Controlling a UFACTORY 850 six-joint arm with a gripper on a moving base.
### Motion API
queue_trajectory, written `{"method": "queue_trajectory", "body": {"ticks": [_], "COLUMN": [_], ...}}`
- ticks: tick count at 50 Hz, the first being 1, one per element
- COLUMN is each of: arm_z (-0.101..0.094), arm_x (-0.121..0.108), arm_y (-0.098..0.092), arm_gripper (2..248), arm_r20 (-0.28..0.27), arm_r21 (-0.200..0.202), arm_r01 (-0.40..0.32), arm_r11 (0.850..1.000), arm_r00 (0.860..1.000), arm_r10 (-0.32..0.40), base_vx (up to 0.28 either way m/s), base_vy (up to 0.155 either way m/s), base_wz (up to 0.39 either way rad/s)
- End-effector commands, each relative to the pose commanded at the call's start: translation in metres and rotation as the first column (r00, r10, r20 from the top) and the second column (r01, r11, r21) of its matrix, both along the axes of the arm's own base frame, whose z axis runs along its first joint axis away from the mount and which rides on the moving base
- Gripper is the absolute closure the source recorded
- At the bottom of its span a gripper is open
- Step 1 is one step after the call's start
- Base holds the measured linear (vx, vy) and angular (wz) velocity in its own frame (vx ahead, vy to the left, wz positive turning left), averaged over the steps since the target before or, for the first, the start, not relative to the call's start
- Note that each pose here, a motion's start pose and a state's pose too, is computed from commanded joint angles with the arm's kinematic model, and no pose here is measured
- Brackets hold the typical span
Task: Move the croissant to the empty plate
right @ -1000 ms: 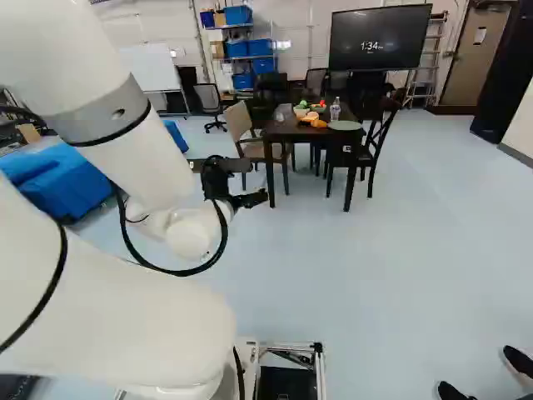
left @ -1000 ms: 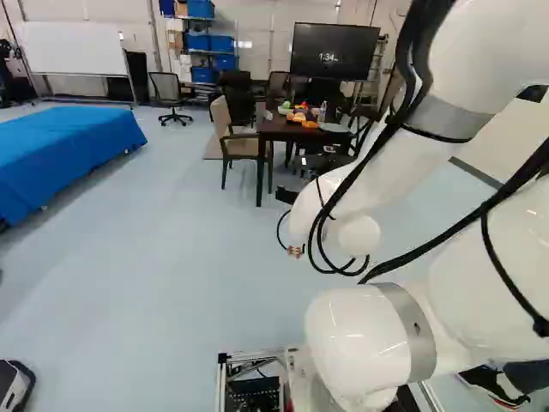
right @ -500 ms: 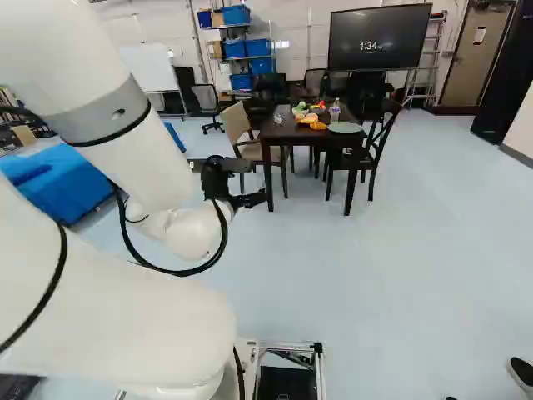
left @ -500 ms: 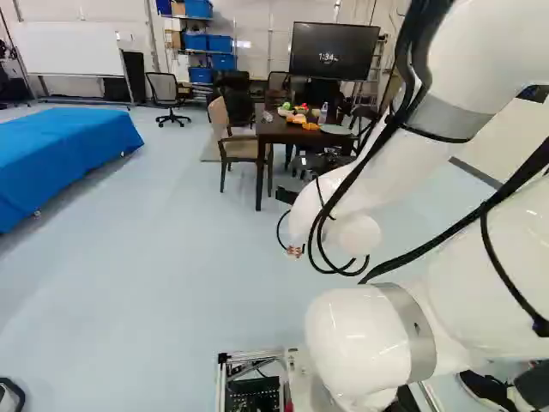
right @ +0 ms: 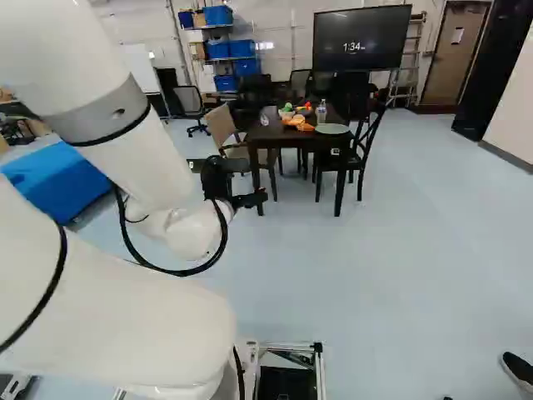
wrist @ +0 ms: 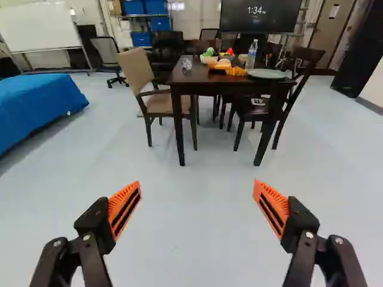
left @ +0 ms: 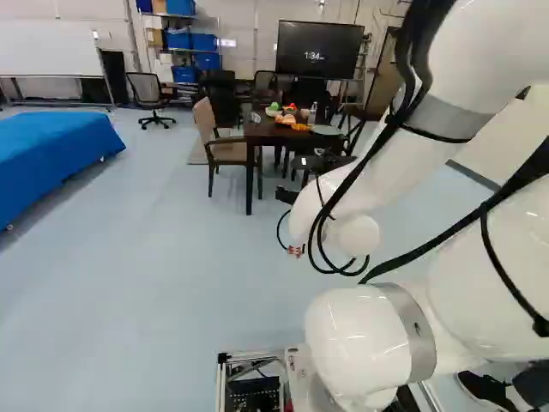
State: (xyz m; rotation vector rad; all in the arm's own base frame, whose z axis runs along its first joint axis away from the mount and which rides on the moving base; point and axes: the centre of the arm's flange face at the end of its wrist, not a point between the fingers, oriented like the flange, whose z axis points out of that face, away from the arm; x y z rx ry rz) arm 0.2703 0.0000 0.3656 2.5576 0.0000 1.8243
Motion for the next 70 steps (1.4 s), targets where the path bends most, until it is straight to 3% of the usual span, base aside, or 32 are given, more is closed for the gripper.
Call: {"method": "queue_trajectory", "body": {"ticks": [26, 70], "arm_z": [0.0000, 0.0000], "arm_x": [0.0000, 0.0000], "arm_y": [0.0000, 0.0000], "arm_gripper": [3, 3], "arm_r20": [0.000, 0.000], "arm_r21": [0.000, 0.000], "arm_r01": [0.000, 0.000], "arm_r11": [1.000, 1.000], "arm_r00": [1.000, 1.000], "arm_r10": [0.000, 0.000], "base_vx": [0.123, 0.140], "base_vy": [-0.033, -0.002], "base_wz": [-0.176, -0.026]}}
